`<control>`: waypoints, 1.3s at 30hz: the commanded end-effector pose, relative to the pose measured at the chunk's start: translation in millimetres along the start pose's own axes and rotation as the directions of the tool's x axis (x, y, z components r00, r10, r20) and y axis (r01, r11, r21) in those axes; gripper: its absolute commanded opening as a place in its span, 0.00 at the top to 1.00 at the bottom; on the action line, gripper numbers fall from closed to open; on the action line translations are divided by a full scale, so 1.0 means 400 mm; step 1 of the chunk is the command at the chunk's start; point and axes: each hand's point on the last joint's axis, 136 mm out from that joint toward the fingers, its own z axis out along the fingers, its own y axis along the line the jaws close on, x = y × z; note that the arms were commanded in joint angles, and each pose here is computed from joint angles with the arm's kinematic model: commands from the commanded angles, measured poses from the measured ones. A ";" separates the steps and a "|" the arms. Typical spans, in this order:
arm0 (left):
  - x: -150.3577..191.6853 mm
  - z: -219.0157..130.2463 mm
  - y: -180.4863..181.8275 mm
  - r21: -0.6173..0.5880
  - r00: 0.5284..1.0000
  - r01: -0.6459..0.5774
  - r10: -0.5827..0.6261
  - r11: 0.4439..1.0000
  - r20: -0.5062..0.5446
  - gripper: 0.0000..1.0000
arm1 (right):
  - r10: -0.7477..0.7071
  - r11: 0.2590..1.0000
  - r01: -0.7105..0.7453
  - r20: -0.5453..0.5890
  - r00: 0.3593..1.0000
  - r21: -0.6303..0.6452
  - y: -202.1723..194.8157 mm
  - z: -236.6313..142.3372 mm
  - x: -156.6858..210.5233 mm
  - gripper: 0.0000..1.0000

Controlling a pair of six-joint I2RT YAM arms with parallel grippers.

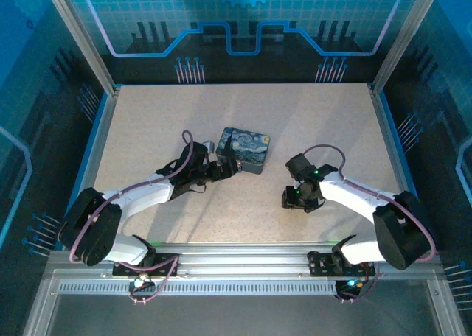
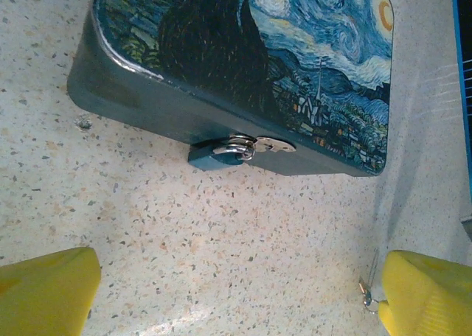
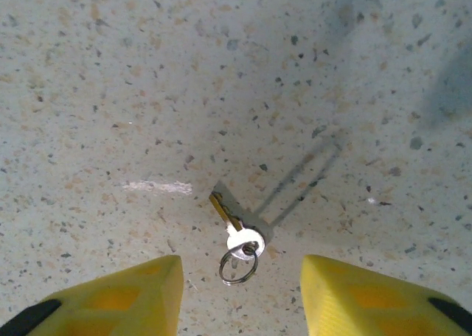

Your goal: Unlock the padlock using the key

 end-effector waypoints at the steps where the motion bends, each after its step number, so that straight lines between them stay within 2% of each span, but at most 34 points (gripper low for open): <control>1: -0.001 -0.010 -0.005 0.011 1.000 -0.010 0.010 1.000 0.023 0.01 | 0.015 0.999 -0.014 -0.027 1.000 0.047 -0.010 0.010 0.017 0.58; 6: 0.001 -0.010 -0.003 0.010 1.000 -0.011 0.011 1.000 0.021 0.01 | 0.011 0.998 -0.008 -0.045 0.999 0.066 -0.006 0.023 0.025 0.64; 14: 0.002 -0.009 -0.002 0.008 1.000 -0.013 0.012 1.000 0.021 0.01 | 0.009 0.996 -0.004 -0.058 0.998 0.089 -0.009 0.040 0.030 0.79; 29: -0.001 -0.017 -0.005 0.004 1.000 -0.017 0.016 1.000 0.021 0.01 | -0.042 0.990 0.043 -0.013 0.999 0.132 -0.029 0.029 0.011 1.00; 39: -0.011 -0.044 -0.030 0.035 0.999 0.002 -0.003 0.999 0.035 0.01 | -0.162 0.984 0.152 0.109 0.981 0.089 -0.007 -0.024 -0.050 1.00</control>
